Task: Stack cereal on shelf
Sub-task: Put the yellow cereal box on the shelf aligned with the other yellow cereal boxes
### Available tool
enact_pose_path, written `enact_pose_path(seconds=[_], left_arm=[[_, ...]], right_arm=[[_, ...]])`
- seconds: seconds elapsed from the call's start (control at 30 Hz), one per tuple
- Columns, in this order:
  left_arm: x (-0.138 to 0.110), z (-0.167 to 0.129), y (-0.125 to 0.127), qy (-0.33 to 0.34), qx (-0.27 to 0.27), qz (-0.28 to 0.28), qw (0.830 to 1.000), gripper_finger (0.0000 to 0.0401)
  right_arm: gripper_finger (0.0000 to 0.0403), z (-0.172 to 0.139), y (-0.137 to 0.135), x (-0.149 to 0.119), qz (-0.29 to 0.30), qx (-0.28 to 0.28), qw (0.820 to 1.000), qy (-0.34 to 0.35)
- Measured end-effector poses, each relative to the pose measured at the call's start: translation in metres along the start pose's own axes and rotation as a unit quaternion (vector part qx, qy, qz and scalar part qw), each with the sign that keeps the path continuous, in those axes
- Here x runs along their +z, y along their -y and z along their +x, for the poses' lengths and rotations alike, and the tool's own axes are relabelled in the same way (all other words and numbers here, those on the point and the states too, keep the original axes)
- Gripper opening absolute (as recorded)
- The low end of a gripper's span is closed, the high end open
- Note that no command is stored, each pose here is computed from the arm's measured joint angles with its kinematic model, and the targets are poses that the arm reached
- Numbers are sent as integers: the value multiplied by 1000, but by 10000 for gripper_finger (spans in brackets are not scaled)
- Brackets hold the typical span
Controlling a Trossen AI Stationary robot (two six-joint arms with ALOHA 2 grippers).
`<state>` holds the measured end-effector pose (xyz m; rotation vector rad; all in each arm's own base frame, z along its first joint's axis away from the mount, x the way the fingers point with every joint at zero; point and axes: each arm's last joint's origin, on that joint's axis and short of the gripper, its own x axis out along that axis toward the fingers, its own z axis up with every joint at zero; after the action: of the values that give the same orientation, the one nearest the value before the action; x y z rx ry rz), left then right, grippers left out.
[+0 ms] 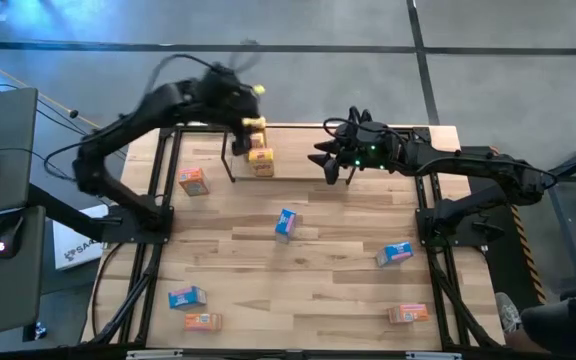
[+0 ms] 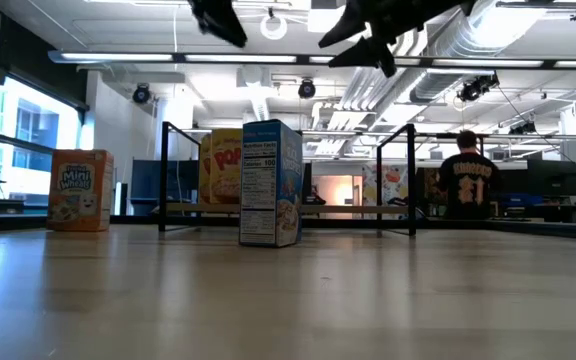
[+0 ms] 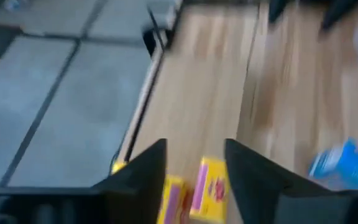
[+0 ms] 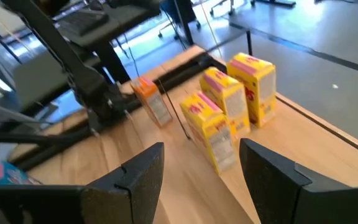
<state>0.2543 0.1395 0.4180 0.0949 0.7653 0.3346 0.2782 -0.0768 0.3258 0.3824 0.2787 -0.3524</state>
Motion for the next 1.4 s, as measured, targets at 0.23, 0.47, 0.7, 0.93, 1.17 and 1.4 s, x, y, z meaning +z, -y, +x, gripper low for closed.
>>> enact_pose_path(seconds=[0.23, 0.47, 0.7, 0.93, 1.17, 1.4], left_arm=[[-33, -56, 9, 162, 15, -91, 983, 10], [-81, -78, 34, 324, 17, -133, 937, 5], [-107, -80, 40, 387, 27, -184, 903, 1], [-106, -81, 40, 396, 26, -187, 898, 1], [-106, -81, 39, 398, 25, -191, 897, 1], [-106, -81, 39, 399, 25, -191, 897, 0]], right_arm=[[201, 19, 2, -9, 9, -17, 1000, -10], [100, 62, -4, -29, 9, -47, 999, -14], [18, 104, 1, -41, -8, -140, 985, -98], [2, 147, 5, -54, -29, -154, 978, -138], [0, 168, 7, -64, -24, -160, 975, -152], [0, 169, 7, -65, -16, -161, 975, -150]])
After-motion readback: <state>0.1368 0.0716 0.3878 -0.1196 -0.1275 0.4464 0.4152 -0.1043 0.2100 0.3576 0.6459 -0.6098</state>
